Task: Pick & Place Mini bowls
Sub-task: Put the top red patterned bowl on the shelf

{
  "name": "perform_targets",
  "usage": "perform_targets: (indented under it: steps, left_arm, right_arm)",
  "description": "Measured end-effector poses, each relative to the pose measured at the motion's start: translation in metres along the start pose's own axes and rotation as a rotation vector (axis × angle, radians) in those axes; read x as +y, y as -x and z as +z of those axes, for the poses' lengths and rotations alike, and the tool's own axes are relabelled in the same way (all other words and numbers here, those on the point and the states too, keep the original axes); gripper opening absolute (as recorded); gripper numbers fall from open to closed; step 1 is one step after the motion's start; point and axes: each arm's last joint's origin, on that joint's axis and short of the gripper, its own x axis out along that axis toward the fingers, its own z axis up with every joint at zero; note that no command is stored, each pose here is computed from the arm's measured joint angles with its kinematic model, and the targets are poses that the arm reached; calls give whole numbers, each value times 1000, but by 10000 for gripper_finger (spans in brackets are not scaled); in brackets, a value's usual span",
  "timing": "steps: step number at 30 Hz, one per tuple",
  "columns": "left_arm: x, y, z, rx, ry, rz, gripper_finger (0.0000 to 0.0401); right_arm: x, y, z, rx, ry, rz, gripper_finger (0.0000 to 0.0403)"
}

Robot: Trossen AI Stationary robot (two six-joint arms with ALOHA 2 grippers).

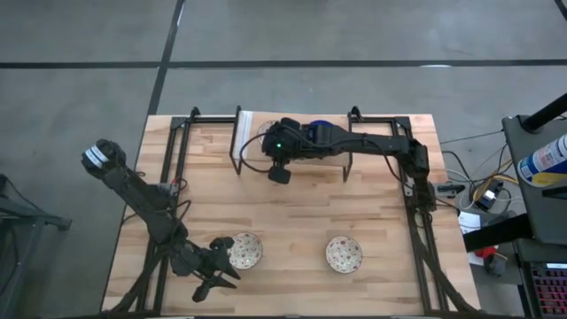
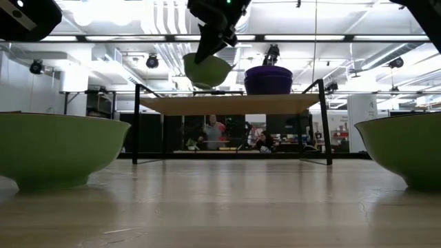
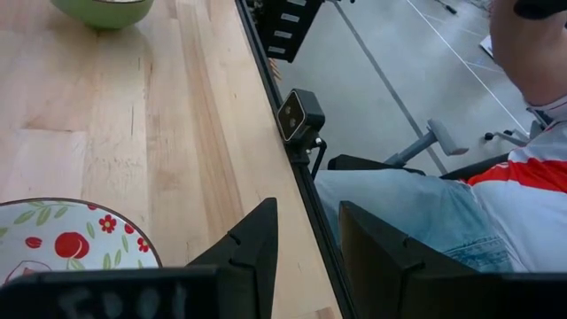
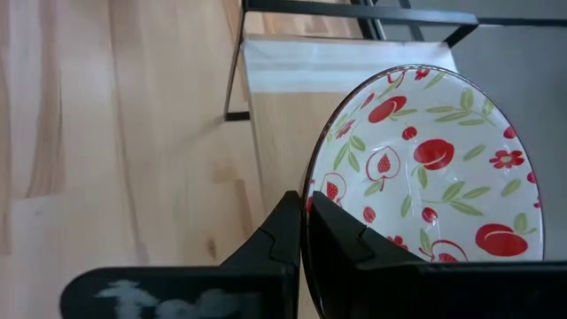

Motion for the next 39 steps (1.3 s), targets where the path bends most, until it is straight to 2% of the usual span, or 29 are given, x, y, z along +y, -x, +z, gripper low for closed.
perform_targets:
  steps: [5,10,21,27,39]
  left_arm:
    - [0,0,0,0,0,0,115]
    - [0,0,0,0,0,0,115]
    - [3,0,-5,13,-4,9,115]
    - [5,0,-7,12,10,12,115]
    - [5,0,-7,8,11,10,115]
  right_arm:
    - [-1,0,-1,16,10,0,13]
    - [0,-8,-7,105,26,-9,13]
    - [6,-35,13,138,102,-50,13]
    - [7,-48,9,177,130,-72,13]
    - [2,-45,12,164,115,-75,13]
